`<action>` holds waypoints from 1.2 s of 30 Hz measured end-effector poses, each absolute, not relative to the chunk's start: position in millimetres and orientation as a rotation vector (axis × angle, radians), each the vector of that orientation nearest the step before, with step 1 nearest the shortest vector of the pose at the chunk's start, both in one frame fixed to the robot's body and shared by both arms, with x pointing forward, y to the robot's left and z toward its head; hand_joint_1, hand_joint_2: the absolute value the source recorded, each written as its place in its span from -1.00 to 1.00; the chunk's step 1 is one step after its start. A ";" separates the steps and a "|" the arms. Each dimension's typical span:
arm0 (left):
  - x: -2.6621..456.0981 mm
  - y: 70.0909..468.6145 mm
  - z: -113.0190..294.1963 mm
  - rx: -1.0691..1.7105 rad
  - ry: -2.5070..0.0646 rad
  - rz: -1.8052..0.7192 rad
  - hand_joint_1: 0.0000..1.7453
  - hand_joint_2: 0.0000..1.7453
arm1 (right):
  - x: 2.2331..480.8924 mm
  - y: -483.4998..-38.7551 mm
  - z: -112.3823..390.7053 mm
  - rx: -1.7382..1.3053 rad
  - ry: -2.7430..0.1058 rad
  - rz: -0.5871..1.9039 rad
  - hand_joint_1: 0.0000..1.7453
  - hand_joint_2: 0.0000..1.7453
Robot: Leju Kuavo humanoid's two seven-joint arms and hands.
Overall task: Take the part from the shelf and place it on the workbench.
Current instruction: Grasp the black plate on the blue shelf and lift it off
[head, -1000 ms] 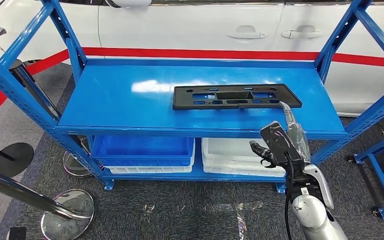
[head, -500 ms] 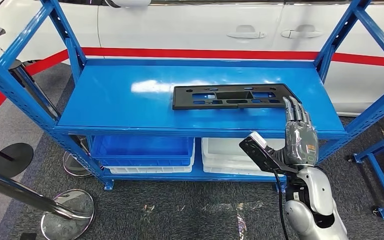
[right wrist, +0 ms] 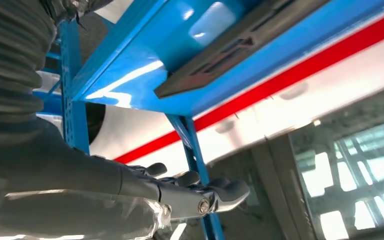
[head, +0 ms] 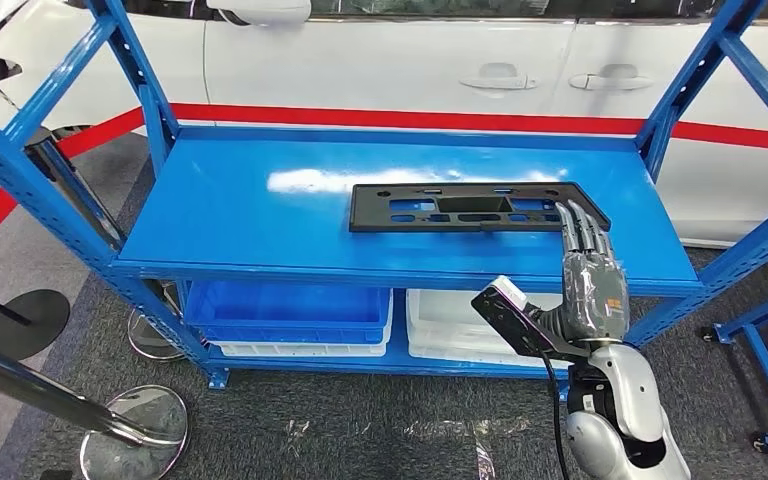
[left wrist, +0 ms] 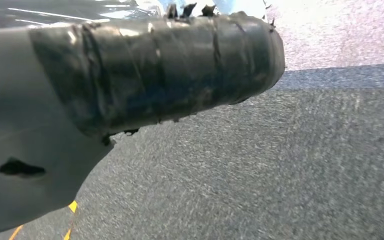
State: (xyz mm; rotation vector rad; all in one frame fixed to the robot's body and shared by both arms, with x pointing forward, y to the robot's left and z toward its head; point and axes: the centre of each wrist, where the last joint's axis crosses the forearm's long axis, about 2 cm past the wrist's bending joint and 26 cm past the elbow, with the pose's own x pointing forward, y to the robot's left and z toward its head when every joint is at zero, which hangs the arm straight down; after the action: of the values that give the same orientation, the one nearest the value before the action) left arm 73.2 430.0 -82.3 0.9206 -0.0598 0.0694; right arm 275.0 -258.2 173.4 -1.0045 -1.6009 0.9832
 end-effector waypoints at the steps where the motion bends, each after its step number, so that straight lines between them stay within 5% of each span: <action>1: 73.3 430.2 -82.3 0.920 -0.060 0.069 -1.00 -1.00 | 274.6 -258.1 173.3 -1.004 -1.601 0.983 -1.00 1.00; 8: 75.2 431.0 -82.1 0.915 -0.061 0.070 -1.00 -1.00 | 273.3 -256.2 174.6 -1.000 -1.612 0.977 -1.00 1.00; 12: 71.4 431.4 -82.9 0.908 -0.058 0.063 -1.00 -1.00 | 272.7 -254.5 173.9 -0.991 -1.611 0.983 -1.00 -1.00; 13: 71.2 432.2 -82.7 0.906 -0.062 0.061 -1.00 -1.00 | 272.9 -254.1 174.1 -0.988 -1.612 0.986 -1.00 -1.00; 17: 71.3 435.3 -82.2 0.896 -0.081 0.051 -1.00 -1.00 | 274.7 -252.3 176.4 -0.979 -1.621 0.991 -1.00 1.00; 36: 70.6 444.3 -81.2 0.822 -0.113 0.047 -1.00 -1.00 | 282.8 -237.6 167.3 -0.865 -1.551 1.185 -1.00 1.00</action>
State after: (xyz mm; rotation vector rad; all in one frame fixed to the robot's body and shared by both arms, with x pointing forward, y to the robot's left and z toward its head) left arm 70.6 444.3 -81.2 0.8215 -0.1125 0.0465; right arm 282.8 -237.6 167.3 -0.8650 -1.5509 1.1853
